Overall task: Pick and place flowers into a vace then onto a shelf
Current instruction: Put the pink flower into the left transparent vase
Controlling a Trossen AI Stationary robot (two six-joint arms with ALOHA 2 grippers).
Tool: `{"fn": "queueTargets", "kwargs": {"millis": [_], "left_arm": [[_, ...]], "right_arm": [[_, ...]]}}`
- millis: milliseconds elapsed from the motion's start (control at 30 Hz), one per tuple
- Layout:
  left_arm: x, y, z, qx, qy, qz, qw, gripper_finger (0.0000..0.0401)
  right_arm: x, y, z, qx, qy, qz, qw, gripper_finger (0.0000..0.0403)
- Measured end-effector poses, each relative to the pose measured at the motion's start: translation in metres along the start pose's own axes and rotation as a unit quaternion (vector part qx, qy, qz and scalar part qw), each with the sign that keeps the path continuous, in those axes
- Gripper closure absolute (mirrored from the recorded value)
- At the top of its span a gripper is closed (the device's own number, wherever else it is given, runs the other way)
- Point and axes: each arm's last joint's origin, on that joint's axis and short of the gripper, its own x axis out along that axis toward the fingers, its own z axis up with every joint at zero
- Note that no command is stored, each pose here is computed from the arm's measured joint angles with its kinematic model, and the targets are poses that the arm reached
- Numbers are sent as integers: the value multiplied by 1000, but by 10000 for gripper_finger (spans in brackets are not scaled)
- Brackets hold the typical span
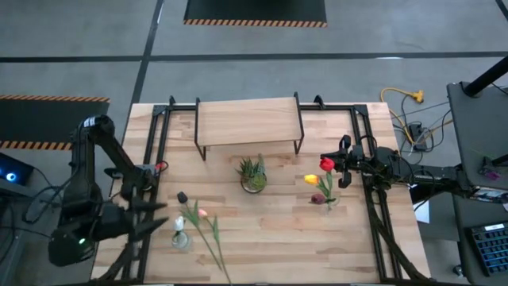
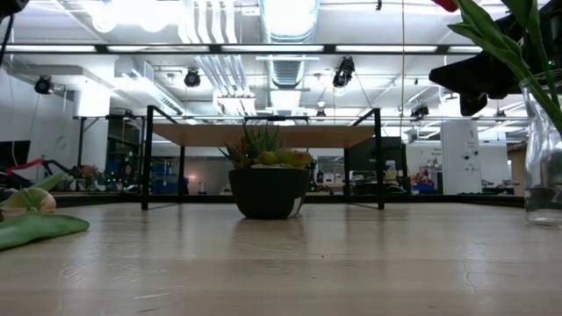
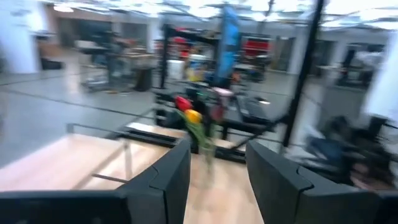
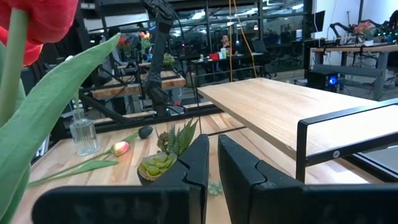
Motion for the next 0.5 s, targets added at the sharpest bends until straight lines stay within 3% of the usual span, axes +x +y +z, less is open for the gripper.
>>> {"fn": "queueTargets", "kwargs": {"millis": [267,500], "left_arm": [[57,15,29,-32,-21,115,993,262],[107,31,31,-59,15,101,993,262]], "right_arm": [[0,0,0,-1,0,0,1000,374],[0,0,0,-14,-1,0,1000,374]]}}
